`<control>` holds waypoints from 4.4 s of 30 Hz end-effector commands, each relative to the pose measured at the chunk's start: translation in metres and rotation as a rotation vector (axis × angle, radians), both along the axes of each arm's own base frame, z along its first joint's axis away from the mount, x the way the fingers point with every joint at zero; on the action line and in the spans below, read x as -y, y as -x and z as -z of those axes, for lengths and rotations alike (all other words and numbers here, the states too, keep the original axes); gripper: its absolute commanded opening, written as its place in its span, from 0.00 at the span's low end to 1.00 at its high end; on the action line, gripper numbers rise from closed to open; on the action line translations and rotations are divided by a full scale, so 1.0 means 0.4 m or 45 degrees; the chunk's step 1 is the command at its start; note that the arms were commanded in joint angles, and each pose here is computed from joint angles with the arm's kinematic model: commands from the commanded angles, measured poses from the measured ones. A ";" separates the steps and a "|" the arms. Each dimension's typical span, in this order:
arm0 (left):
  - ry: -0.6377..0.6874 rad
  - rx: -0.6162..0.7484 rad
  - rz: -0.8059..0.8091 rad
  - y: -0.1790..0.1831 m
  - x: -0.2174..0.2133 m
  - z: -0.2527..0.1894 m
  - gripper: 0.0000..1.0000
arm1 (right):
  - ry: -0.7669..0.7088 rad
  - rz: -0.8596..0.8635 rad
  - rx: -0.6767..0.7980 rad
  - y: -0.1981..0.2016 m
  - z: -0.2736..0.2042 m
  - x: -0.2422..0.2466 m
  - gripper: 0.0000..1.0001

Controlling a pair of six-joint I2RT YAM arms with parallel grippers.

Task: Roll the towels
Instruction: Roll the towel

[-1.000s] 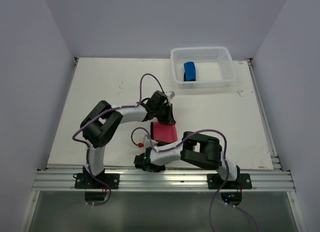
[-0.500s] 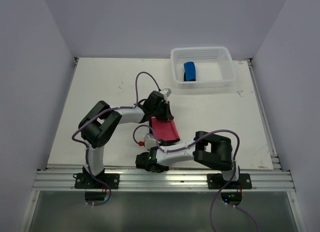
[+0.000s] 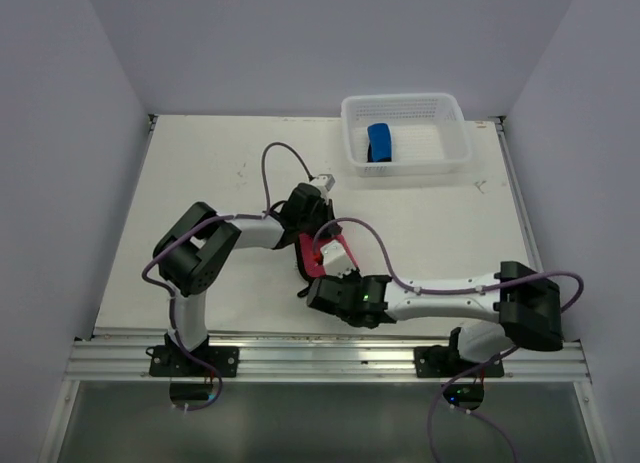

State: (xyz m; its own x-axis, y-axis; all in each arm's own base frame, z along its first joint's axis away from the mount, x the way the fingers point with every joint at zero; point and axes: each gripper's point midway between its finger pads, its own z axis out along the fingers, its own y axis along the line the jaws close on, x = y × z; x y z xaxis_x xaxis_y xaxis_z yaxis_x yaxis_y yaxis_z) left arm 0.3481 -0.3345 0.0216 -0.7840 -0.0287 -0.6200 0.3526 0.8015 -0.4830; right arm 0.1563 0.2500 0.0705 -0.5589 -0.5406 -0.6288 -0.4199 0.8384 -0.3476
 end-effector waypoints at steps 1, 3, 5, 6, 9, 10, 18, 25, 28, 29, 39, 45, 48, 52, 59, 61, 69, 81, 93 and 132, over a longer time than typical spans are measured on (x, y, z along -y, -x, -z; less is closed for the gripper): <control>-0.127 -0.019 -0.081 0.009 -0.073 0.057 0.00 | -0.435 0.124 -0.156 -0.015 -0.022 -0.051 0.29; -0.125 -0.022 -0.091 0.011 -0.078 0.059 0.00 | -0.536 0.233 -0.207 -0.049 -0.007 -0.016 0.27; -0.123 -0.022 -0.098 0.014 -0.081 0.063 0.00 | -0.703 0.332 -0.259 -0.084 -0.024 -0.008 0.27; -0.122 -0.024 -0.102 0.015 -0.081 0.065 0.00 | -0.730 0.371 -0.278 -0.090 -0.015 0.006 0.28; -0.123 -0.031 -0.112 0.020 -0.088 0.074 0.00 | -0.882 0.485 -0.330 -0.122 -0.010 0.018 0.31; -0.122 -0.032 -0.112 0.022 -0.087 0.076 0.00 | -0.929 0.532 -0.349 -0.128 -0.007 0.019 0.32; -0.128 -0.039 -0.129 0.031 -0.100 0.088 0.00 | -1.191 0.852 -0.445 -0.188 0.061 0.081 0.40; -0.134 -0.048 -0.130 0.035 -0.101 0.099 0.00 | -1.268 0.943 -0.501 -0.210 0.106 0.096 0.40; -0.132 -0.052 -0.131 0.037 -0.102 0.102 0.00 | -1.287 0.942 -0.516 -0.216 0.115 0.086 0.40; -0.135 -0.054 -0.133 0.038 -0.103 0.105 0.00 | -1.288 0.941 -0.518 -0.216 0.120 0.085 0.40; -0.153 -0.055 -0.150 0.039 -0.113 0.111 0.00 | -1.343 0.906 -0.525 -0.223 0.100 0.067 0.40; -0.156 -0.056 -0.166 0.037 -0.117 0.114 0.00 | -1.389 0.873 -0.541 -0.229 0.078 0.048 0.40; -0.160 -0.055 -0.178 0.034 -0.121 0.114 0.00 | -1.402 0.864 -0.550 -0.233 0.072 0.039 0.40; -0.171 -0.057 -0.180 0.036 -0.124 0.118 0.00 | -1.414 0.848 -0.556 -0.234 0.063 0.032 0.40; -0.170 -0.066 -0.191 0.041 -0.128 0.122 0.00 | -1.437 0.828 -0.576 -0.234 0.049 0.020 0.40; -0.173 -0.069 -0.191 0.043 -0.129 0.124 0.00 | -1.450 0.828 -0.581 -0.234 0.046 0.017 0.40; -0.199 -0.063 -0.241 0.039 -0.148 0.133 0.00 | -1.486 0.820 -0.615 -0.237 0.035 -0.001 0.40; -0.210 -0.064 -0.256 0.043 -0.156 0.141 0.00 | -1.502 0.803 -0.648 -0.240 0.030 -0.020 0.40; -0.208 -0.065 -0.268 0.045 -0.160 0.141 0.00 | -1.437 0.747 -0.691 -0.221 0.052 -0.059 0.41; -0.214 0.054 -0.288 -0.015 -0.150 -0.048 0.00 | -1.075 0.603 -0.575 -0.164 0.177 -0.017 0.00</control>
State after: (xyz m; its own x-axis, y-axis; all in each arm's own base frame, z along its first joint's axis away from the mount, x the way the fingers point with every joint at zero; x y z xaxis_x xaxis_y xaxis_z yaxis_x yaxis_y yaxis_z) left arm 0.3466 -0.2908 0.0246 -0.7643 -0.1114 -0.6352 0.1926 0.9006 -0.3897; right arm 0.2356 0.2736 0.0195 -0.8626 0.3715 -0.3433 0.0867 0.7772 0.6233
